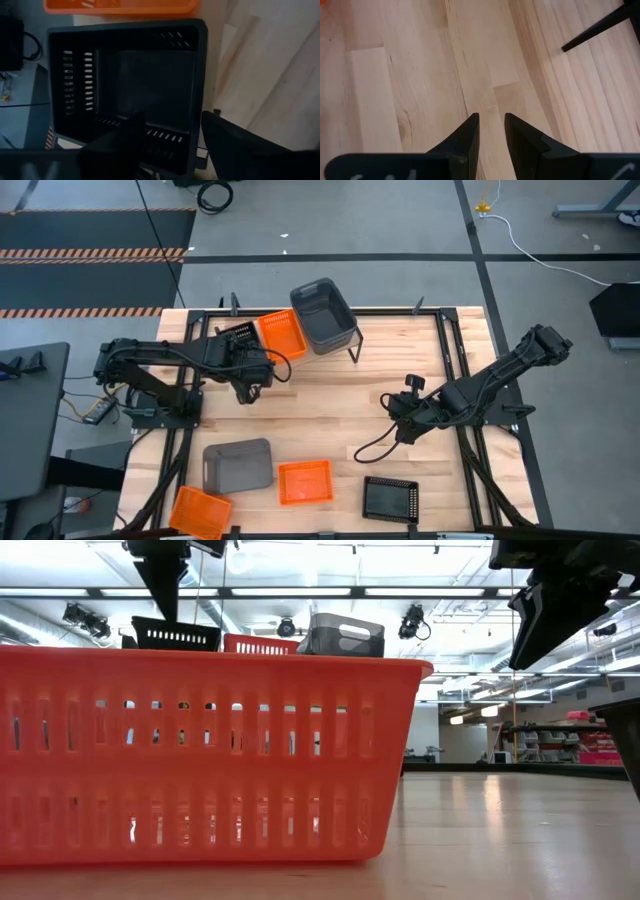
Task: Stack baskets on shelf by color
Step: Stack the top black basket on top of the other black basket on the shelf, then stack the right orange bin on top of the other orange bin on the shelf
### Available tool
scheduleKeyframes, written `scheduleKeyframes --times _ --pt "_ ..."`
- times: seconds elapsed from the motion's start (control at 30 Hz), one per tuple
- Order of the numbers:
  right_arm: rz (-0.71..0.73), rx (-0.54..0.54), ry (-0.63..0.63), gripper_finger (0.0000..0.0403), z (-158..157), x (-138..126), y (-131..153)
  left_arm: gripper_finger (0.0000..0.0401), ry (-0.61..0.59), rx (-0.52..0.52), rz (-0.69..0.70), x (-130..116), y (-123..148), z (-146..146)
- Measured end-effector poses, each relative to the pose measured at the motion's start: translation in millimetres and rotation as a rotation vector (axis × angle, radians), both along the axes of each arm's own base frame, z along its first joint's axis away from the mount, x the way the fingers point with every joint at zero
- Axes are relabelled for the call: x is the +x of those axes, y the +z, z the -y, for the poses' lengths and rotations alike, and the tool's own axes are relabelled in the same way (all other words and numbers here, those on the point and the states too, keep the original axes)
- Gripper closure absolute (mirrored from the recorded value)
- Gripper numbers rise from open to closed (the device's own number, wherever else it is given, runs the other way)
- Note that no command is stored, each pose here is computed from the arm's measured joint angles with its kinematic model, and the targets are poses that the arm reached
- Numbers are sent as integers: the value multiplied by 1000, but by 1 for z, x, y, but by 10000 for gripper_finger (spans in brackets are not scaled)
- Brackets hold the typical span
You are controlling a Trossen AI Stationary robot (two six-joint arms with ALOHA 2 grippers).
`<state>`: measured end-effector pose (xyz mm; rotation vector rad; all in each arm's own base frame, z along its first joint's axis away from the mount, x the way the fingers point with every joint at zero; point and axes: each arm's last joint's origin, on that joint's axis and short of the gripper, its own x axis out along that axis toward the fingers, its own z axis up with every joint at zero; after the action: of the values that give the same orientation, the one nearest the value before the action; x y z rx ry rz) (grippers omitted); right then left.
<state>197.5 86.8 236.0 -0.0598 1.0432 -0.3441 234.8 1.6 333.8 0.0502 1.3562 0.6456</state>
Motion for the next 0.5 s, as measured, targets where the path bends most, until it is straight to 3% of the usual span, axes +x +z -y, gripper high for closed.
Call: scheduleKeyframes --times 0.3,0.5 --pt "0 0 0 304 0 0 0 217 -7 -152 -6 -1 4 4" --pt "8 4 0 304 0 1 0 231 25 -221 180 4 35 9"
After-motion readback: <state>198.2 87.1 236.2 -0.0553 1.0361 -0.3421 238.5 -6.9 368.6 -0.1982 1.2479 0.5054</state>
